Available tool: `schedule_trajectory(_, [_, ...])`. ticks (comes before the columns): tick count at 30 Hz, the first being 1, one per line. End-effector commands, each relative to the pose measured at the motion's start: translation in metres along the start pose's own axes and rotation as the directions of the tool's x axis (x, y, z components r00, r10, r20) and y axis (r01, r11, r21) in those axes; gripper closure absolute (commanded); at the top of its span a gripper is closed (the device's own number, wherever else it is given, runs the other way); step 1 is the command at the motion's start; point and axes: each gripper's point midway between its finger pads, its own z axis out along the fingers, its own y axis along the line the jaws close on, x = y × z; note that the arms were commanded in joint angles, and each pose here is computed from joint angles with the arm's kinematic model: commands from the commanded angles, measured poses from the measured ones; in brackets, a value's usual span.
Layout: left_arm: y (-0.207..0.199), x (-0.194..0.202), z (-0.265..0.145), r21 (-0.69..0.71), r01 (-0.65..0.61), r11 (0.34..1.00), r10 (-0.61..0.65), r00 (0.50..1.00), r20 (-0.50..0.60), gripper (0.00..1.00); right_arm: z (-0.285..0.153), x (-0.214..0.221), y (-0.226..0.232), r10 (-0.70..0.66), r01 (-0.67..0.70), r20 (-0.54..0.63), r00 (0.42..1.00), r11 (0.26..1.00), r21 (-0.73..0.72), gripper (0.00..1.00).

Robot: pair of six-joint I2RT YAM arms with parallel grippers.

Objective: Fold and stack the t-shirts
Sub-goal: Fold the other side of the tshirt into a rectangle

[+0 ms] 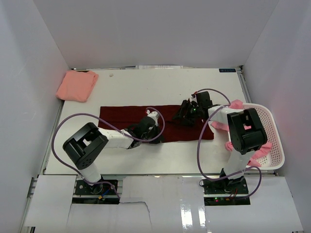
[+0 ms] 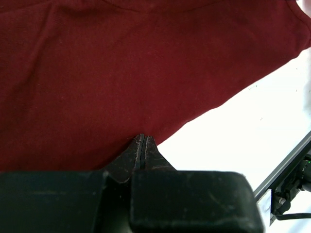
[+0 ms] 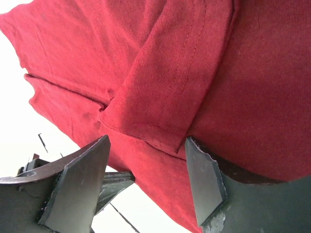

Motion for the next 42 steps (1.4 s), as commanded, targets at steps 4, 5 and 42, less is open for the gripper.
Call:
schedule_trajectory(4, [-0.001, 0.003, 0.002, 0.018, -0.012, 1.0, 0.012, 1.0, -0.011, 1.0, 0.009, -0.016, 0.004, -0.006, 0.006, 0.019, 1.0, 1.0, -0.001, 0.3])
schedule_trajectory(5, [0.0, 0.004, 0.002, 0.015, -0.012, 1.0, 0.012, 1.0, -0.014, 1.0, 0.009, -0.016, 0.006, -0.008, 0.008, 0.02, 1.0, 1.0, -0.006, 0.29])
schedule_trajectory(42, [-0.032, -0.041, -0.017, 0.055, -0.081, 0.995, 0.077, 0.993, 0.084, 1.0, -0.034, -0.143, 0.101, -0.123, 0.139, 0.184, 0.975, 0.987, -0.078, 0.28])
